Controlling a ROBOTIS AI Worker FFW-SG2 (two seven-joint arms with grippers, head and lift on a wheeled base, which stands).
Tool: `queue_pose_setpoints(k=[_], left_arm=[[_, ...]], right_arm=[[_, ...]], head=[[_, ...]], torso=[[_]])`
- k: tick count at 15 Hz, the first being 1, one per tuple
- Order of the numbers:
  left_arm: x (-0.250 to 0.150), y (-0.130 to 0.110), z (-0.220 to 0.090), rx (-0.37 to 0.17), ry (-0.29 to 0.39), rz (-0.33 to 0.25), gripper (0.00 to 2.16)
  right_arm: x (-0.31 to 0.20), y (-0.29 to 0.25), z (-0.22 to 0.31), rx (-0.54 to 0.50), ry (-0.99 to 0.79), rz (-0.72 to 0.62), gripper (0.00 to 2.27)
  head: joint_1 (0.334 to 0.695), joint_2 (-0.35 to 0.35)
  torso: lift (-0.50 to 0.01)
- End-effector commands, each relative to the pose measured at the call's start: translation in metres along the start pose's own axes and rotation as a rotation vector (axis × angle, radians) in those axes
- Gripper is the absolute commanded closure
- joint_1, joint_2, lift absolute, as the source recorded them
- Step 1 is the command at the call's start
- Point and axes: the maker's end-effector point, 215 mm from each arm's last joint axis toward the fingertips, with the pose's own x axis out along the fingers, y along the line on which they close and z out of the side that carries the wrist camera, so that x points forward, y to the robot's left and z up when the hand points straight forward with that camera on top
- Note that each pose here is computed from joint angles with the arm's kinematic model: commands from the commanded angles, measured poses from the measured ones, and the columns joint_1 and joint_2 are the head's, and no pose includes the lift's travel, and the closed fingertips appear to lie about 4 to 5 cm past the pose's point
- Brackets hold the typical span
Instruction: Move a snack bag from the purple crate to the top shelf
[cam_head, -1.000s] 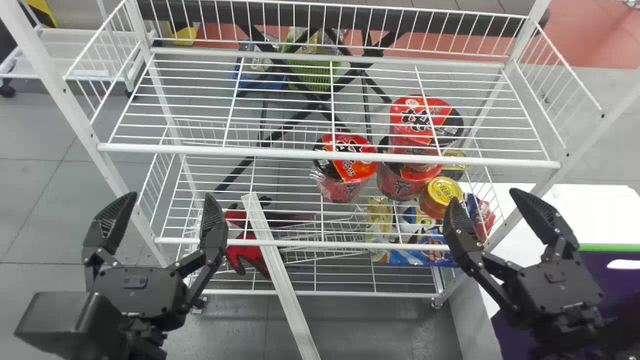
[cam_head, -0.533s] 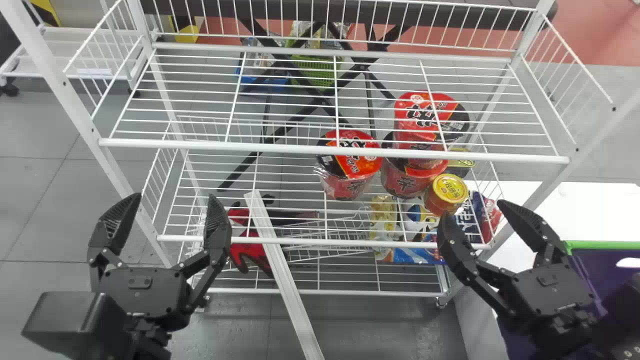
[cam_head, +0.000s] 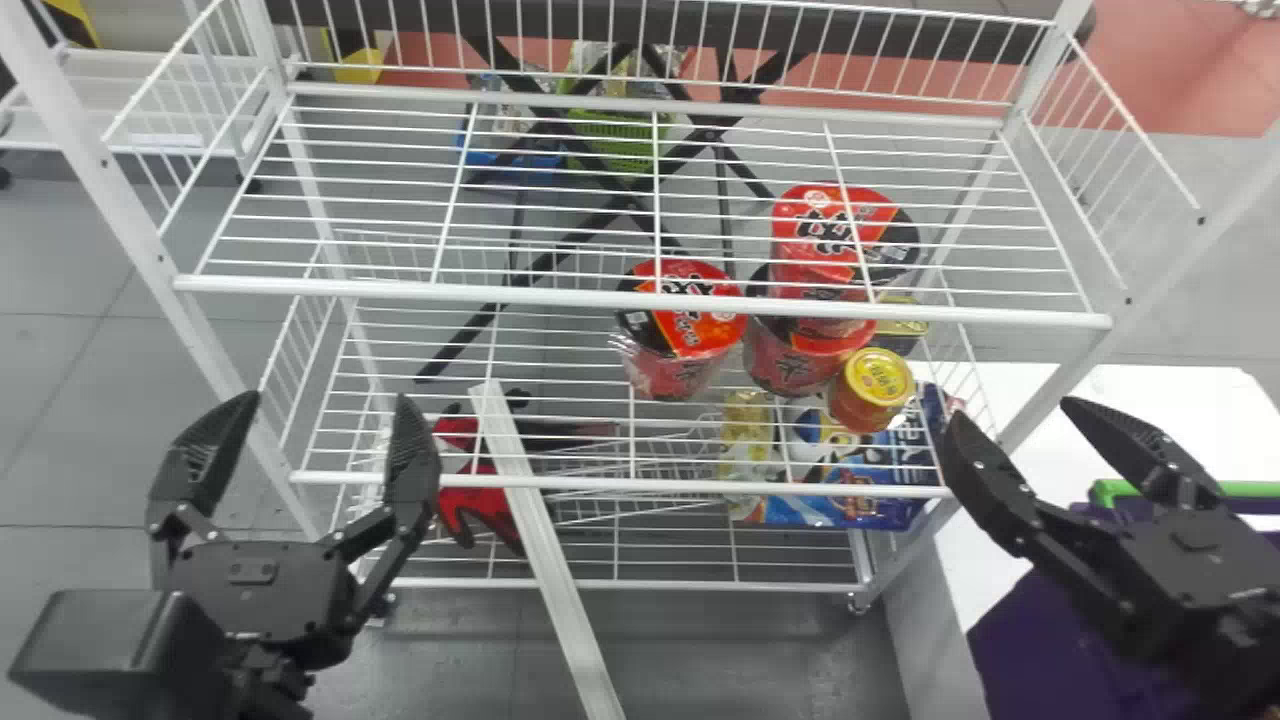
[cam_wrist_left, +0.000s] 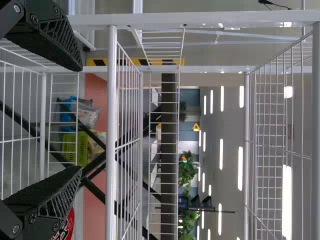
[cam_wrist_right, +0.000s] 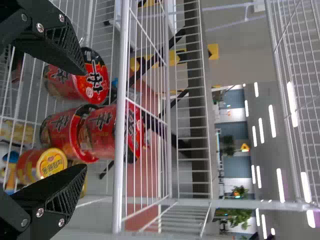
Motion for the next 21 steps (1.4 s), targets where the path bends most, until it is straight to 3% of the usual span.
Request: queue_pose_setpoints(k=[1, 5, 7, 8, 10, 15, 18, 21], left_arm=[[0.000, 0.000, -0.001, 0.001, 0.002, 0.001, 0.12], [0.006, -0.004, -0.009, 0.003, 0.012, -0.010, 0.12], [0.006, -0.007, -0.010, 0.005, 0.013, -0.014, 0.12], [0.006, -0.007, -0.011, 0.005, 0.015, -0.014, 0.12], [0.007, -0.007, -0.014, 0.005, 0.018, -0.016, 0.12], [0.007, -0.008, -0.016, 0.010, 0.023, -0.018, 0.12], [0.005, -0.010, -0.019, 0.017, 0.031, -0.018, 0.12], [0.004, -0.010, -0.025, 0.020, 0.041, -0.017, 0.12]], right_arm=[[-0.025, -0.043, -0.010, 0.042, 0.105, -0.065, 0.18], [-0.065, -0.112, -0.054, 0.201, 0.270, -0.136, 0.18], [-0.082, -0.146, -0.071, 0.373, 0.321, -0.163, 0.22], [-0.085, -0.162, -0.068, 0.455, 0.301, -0.156, 0.22], [-0.087, -0.198, -0.066, 0.508, 0.272, -0.184, 0.22], [-0.092, -0.246, -0.086, 0.522, 0.326, -0.106, 0.21], [-0.092, -0.270, -0.080, 0.507, 0.308, -0.002, 0.07], [-0.099, -0.289, -0.096, 0.378, 0.402, -0.062, 0.00]], head=[[0.695, -0.134], [0.695, -0.251], [0.695, -0.308], [0.695, -0.337], [0.695, -0.350], [0.695, -0.350], [0.695, -0.350], [0.695, -0.350]], torso=[[-0.455], [-0.455], [-0.455], [-0.455], [-0.455], [-0.455], [-0.455], [-0.455]])
